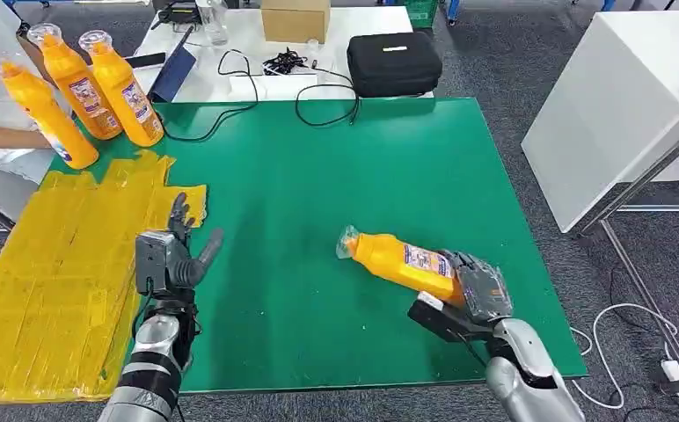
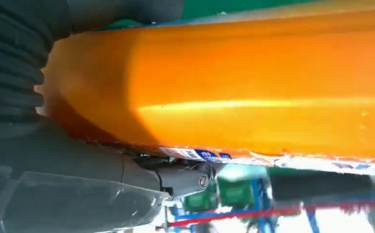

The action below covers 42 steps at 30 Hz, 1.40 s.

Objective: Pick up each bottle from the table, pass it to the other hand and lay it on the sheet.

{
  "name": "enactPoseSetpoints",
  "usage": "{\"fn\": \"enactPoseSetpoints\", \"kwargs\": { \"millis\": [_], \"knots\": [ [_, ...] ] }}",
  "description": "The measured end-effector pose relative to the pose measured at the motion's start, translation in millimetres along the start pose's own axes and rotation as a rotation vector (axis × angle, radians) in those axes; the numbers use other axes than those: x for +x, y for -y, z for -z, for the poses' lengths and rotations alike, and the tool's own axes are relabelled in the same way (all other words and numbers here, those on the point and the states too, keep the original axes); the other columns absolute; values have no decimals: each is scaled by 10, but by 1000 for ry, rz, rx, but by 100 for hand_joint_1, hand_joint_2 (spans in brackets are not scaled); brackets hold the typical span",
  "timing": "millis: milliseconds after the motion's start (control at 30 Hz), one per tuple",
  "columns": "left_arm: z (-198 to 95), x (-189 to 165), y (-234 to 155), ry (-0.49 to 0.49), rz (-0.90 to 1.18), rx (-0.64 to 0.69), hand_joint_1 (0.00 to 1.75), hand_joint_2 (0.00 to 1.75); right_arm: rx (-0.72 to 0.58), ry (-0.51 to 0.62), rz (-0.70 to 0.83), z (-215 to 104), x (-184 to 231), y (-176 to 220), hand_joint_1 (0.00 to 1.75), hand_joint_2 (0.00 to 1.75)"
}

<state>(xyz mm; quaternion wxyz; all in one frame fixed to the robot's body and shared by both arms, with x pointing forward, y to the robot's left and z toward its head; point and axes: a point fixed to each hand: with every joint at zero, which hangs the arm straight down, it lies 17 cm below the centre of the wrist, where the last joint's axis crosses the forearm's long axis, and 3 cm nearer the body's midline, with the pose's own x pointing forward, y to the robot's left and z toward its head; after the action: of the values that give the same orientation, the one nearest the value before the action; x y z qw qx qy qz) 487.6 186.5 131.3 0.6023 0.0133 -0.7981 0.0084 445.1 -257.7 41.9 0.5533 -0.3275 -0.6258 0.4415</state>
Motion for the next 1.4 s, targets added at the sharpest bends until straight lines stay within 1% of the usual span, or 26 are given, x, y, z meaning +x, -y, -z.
{"fn": "enactPoseSetpoints", "kwargs": {
  "millis": [67,267,367,500,600,767,900,1100,1233,1400],
  "knots": [
    [0,54,82,7,-8,-16,0,175,-13,-2,32,30,81,-4,175,175],
    [-16,126,170,19,-17,-46,0,175,-48,-8,87,66,175,30,175,175],
    [-83,205,458,-3,-110,-160,0,175,-131,-9,155,107,253,181,175,175],
    [-164,394,864,-20,-217,-300,0,175,-228,-6,242,150,374,353,175,175],
    [-244,525,1113,-21,-292,-390,0,175,-270,6,294,194,492,430,175,175],
    [-343,709,1396,-11,-384,-487,0,175,-330,44,359,302,779,542,175,175],
    [-409,806,1563,-9,-420,-550,0,175,-378,80,425,405,1024,646,175,175],
    [-461,944,1748,4,-455,-610,0,175,-385,133,477,568,1485,623,175,175],
    [-489,1005,1846,10,-458,-641,0,175,-343,172,503,636,1817,470,175,175],
    [-487,1024,1860,13,-464,-644,0,175,-327,182,516,680,1966,413,175,175]
  ]
}}
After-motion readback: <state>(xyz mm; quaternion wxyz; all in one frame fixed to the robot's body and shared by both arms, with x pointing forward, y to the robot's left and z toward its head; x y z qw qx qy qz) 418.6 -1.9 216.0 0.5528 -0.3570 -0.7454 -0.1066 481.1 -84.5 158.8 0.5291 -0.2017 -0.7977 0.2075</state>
